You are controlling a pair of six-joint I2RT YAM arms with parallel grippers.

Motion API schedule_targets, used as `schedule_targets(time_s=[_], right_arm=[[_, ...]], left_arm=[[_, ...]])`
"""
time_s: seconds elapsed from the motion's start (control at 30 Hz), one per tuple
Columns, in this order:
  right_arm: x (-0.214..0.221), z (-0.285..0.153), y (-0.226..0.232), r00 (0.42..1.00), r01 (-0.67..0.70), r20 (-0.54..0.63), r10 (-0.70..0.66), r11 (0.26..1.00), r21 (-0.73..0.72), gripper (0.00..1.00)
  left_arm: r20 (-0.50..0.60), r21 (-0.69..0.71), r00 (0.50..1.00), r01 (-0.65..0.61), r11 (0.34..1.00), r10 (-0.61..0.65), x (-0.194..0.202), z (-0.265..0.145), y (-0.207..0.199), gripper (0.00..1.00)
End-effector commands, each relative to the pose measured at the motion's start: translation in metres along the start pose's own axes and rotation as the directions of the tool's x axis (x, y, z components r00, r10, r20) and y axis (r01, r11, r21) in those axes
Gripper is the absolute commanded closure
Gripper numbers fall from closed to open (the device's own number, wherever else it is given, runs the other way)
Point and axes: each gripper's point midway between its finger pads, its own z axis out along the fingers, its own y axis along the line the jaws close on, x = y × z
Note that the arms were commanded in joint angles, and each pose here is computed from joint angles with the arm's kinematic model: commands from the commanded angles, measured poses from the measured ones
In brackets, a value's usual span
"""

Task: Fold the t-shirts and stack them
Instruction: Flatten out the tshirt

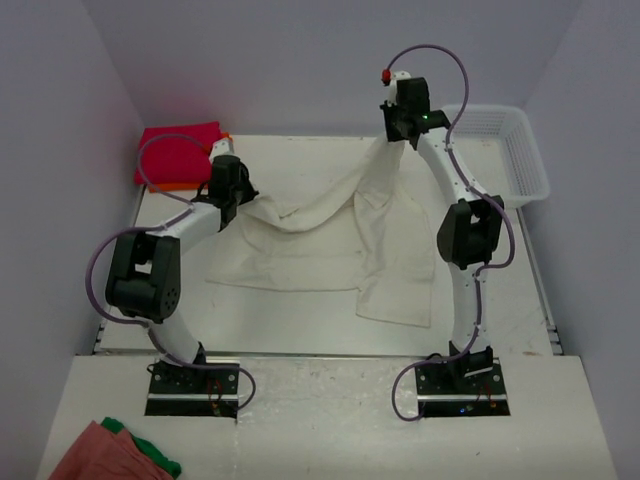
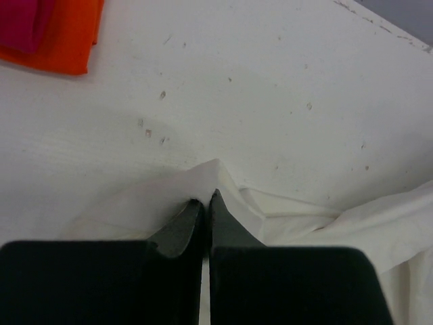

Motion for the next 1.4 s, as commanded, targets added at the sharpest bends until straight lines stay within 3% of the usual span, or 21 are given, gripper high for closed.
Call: schedule_targets(time_s=[0.0, 0.47, 0.5, 0.53, 0.57, 0.6, 0.63, 0.67, 0.7, 0.87, 0.93, 1.0, 1.03, 1.1, 1.13, 1.17, 1.2, 1.23, 1.27, 1.33, 1.37], right_arm=[[-0.031, -0.004, -0.016, 0.996, 0.011, 0.089, -0.012, 1.0, 0.012, 1.0], [-0.06, 0.008, -0.025, 0.981, 0.044, 0.189, -0.041, 0.999, -0.013, 1.0], [-0.062, 0.005, -0.025, 0.98, 0.034, 0.194, -0.03, 0.999, -0.015, 0.61], [-0.067, 0.003, -0.025, 0.978, 0.027, 0.209, -0.023, 1.0, -0.016, 0.34], [-0.066, 0.002, -0.024, 0.978, 0.021, 0.208, -0.017, 1.0, -0.017, 0.14], [-0.076, -0.009, -0.027, 0.973, 0.011, 0.232, -0.008, 1.0, -0.012, 0.01], [-0.079, -0.016, -0.026, 0.971, 0.005, 0.239, 0.0, 1.0, -0.017, 0.01], [-0.083, -0.024, -0.026, 0.97, -0.001, 0.245, 0.006, 1.0, -0.02, 0.01], [-0.089, -0.034, -0.025, 0.966, -0.012, 0.258, 0.017, 1.0, -0.021, 0.01], [-0.106, -0.142, -0.025, 0.948, -0.144, 0.286, 0.138, 0.99, 0.0, 0.01], [-0.094, -0.174, -0.01, 0.94, -0.217, 0.261, 0.218, 0.976, -0.03, 0.01], [-0.07, -0.214, 0.018, 0.941, -0.203, 0.263, 0.213, 0.977, -0.064, 0.01], [-0.039, -0.212, 0.03, 0.959, -0.185, 0.207, 0.193, 0.981, -0.059, 0.01], [-0.031, -0.249, 0.043, 0.952, -0.18, 0.237, 0.194, 0.98, -0.08, 0.01], [-0.006, -0.25, 0.064, 0.97, -0.148, 0.177, 0.164, 0.984, -0.102, 0.01], [0.0, -0.263, 0.064, 0.97, -0.146, 0.182, 0.161, 0.985, -0.096, 0.01], [0.014, -0.266, 0.072, 0.975, -0.15, 0.15, 0.162, 0.985, -0.091, 0.01], [0.031, -0.264, 0.072, 0.98, -0.15, 0.119, 0.157, 0.986, -0.067, 0.01], [0.04, -0.267, 0.074, 0.983, -0.148, 0.103, 0.154, 0.987, -0.066, 0.01], [0.061, -0.276, 0.08, 0.985, -0.148, 0.074, 0.153, 0.987, -0.068, 0.01], [0.067, -0.279, 0.081, 0.985, -0.153, 0.066, 0.157, 0.986, -0.062, 0.01]], left_arm=[[0.08, 0.078, 0.997, -0.026, 0.997, 0.02, -0.039, 0.017, -0.017, 1.0], [0.048, 0.075, 0.997, -0.06, 0.995, 0.057, -0.05, 0.054, -0.007, 1.0], [0.046, 0.076, 0.997, -0.065, 0.995, 0.062, -0.049, 0.054, -0.007, 1.0], [0.046, 0.076, 0.997, -0.067, 0.995, 0.063, -0.051, 0.053, -0.007, 0.98], [0.052, 0.07, 0.997, -0.066, 0.995, 0.063, -0.053, 0.051, -0.007, 0.78], [0.056, 0.066, 0.997, -0.064, 0.996, 0.06, -0.055, 0.048, -0.006, 0.67], [0.056, 0.055, 0.997, -0.064, 0.996, 0.061, -0.053, 0.044, -0.003, 0.57], [0.098, 0.04, 0.994, -0.061, 0.997, 0.057, -0.066, 0.032, -0.003, 0.14], [0.11, 0.011, 0.993, -0.052, 0.999, 0.05, -0.07, 0.024, 0.002, 0.0], [0.098, -0.22, 0.995, 0.007, 0.975, 0.015, -0.074, -0.036, 0.044, 0.0], [0.043, -0.22, 0.999, 0.0, 0.976, 0.009, -0.067, -0.046, 0.042, 0.0], [-0.076, -0.204, 0.997, -0.032, 0.978, 0.017, -0.042, -0.055, 0.042, 0.0], [-0.121, -0.203, 0.993, -0.023, 0.979, -0.002, -0.031, -0.059, 0.045, 0.0], [-0.217, -0.211, 0.976, -0.033, 0.977, -0.014, -0.01, -0.073, 0.05, 0.0], [-0.218, -0.214, 0.976, -0.046, 0.976, -0.002, -0.005, -0.085, 0.052, 0.04], [-0.213, -0.252, 0.977, -0.066, 0.966, 0.011, -0.004, -0.096, 0.062, 0.26], [-0.17, -0.305, 0.985, -0.087, 0.948, 0.036, -0.009, -0.108, 0.069, 0.32], [-0.102, -0.301, 0.988, -0.14, 0.943, 0.115, -0.01, -0.133, 0.046, 0.35], [-0.016, -0.44, 0.982, -0.176, 0.881, 0.188, -0.022, -0.153, 0.061, 0.27], [-0.014, -0.372, 0.98, -0.187, 0.909, 0.196, -0.012, -0.165, 0.049, 0.13], [-0.056, -0.276, 0.988, -0.152, 0.949, 0.142, 0.0, -0.16, 0.036, 0.0]])
